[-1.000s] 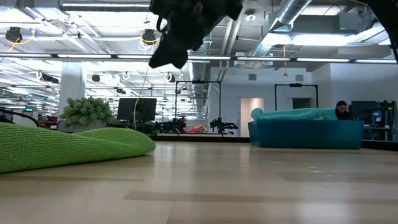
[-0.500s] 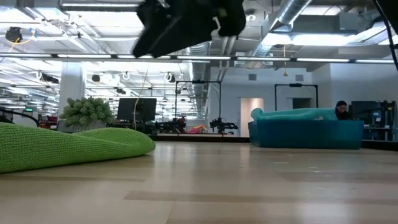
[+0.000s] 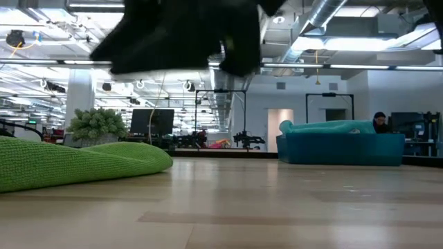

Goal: Fold microfiber towels
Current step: Fold the green microfiber cloth

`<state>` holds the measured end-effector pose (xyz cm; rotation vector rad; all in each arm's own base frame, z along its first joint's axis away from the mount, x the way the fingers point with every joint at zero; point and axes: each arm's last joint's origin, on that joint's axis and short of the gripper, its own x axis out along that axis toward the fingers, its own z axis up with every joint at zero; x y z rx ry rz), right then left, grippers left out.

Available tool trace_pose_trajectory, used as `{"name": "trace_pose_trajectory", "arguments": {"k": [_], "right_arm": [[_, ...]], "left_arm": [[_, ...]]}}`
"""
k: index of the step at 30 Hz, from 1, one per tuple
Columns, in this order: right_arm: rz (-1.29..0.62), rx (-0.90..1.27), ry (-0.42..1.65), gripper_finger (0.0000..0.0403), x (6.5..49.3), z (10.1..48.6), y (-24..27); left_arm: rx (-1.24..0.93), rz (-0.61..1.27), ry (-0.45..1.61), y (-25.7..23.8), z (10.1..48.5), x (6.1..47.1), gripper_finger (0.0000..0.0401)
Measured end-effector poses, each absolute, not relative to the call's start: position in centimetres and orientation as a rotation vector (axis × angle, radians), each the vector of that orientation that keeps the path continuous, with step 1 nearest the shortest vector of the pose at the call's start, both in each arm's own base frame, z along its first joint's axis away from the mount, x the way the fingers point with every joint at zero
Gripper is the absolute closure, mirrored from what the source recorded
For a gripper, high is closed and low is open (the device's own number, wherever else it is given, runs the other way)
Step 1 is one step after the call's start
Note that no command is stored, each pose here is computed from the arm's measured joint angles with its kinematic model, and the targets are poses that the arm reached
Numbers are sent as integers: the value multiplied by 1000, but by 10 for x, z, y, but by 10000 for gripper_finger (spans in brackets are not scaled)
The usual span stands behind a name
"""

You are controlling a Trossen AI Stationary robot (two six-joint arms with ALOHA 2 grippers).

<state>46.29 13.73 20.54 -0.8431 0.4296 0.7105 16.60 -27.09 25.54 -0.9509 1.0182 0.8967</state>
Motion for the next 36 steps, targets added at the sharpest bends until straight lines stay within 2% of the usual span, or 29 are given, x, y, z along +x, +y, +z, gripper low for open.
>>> {"name": "trace_pose_trajectory", "arguments": {"k": [4, 8, 13, 30, 36], "right_arm": [[711, -859, 465, 188, 469, 174, 144], [633, -905, 490, 188, 476, 153, 148], [627, -910, 514, 189, 480, 132, 147], [664, -892, 518, 189, 475, 121, 142], [616, -972, 538, 189, 476, 114, 126]], "left_arm": [[-941, 892, 1020, -272, 255, 164, 239], [-934, 889, 1022, -272, 255, 162, 239], [-923, 891, 1023, -272, 255, 161, 239], [-901, 876, 1033, -272, 255, 160, 239], [-901, 876, 1033, -272, 255, 160, 239]]}}
